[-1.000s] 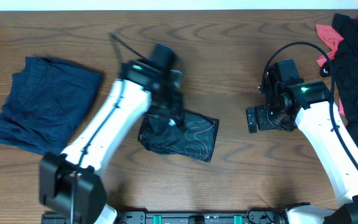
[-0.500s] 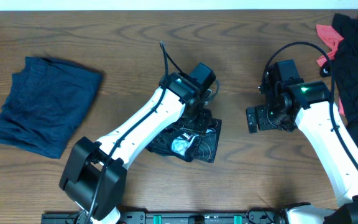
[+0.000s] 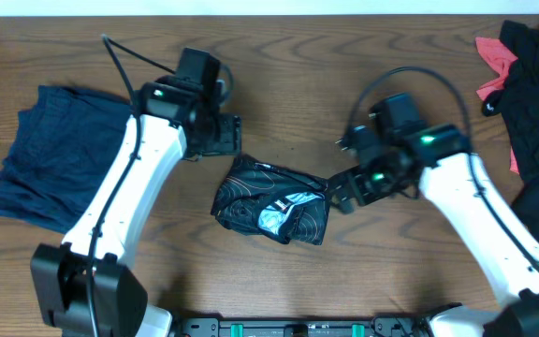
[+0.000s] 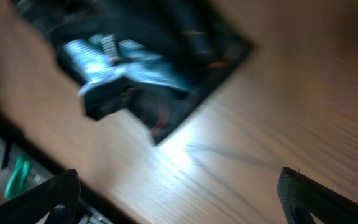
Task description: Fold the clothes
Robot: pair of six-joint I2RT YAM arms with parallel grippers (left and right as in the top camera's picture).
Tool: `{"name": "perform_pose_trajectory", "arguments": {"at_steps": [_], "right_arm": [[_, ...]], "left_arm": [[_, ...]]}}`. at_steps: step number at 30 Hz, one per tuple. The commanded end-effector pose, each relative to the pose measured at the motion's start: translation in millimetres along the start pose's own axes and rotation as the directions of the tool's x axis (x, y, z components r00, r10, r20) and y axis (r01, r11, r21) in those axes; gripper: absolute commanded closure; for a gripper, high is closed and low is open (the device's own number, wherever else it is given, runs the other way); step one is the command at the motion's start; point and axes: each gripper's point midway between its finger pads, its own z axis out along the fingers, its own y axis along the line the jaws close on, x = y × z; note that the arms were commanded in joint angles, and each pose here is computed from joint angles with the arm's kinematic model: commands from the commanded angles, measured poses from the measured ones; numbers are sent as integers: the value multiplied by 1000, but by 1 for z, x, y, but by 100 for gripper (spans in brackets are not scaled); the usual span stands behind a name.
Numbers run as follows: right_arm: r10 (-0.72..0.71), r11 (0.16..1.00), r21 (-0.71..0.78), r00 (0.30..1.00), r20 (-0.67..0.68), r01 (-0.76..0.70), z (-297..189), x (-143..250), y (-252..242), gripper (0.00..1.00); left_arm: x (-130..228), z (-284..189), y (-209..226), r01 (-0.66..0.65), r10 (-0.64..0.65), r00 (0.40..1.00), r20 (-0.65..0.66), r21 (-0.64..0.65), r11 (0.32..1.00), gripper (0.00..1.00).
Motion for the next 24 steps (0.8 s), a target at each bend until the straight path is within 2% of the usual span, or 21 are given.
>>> {"name": "perform_pose_trajectory", "arguments": {"at_steps": [1, 9, 14, 16, 20, 22, 24], "right_arm": [[-106, 991, -88, 991, -76, 99, 28, 5, 32, 1], [-266, 963, -96, 943, -201, 251, 93, 16, 68, 7], [-196, 976, 38, 943, -268, 214, 122, 23, 59, 15], [-132, 977, 127, 954, -269, 171, 131, 21, 48, 28], [-27, 972, 219, 968, -248, 83, 134, 18, 36, 88], [27, 967, 254, 972, -232, 34, 127, 17, 31, 99], [75, 949, 315, 977, -200, -9, 112, 15, 22, 99]], "left_arm": [[-1, 16, 22, 33, -34, 998, -43, -40, 999, 30], [-6, 28, 57, 129, -134, 988, -72, -72, 989, 30], [-4, 26, 65, 158, -164, 983, -83, -69, 985, 30], [-4, 26, 64, 160, -165, 983, -85, -60, 985, 30], [-4, 26, 64, 161, -165, 982, -87, -61, 985, 30], [-3, 26, 64, 160, -165, 982, -89, -61, 985, 30], [-3, 26, 64, 160, -165, 982, -89, -61, 985, 30]]}}
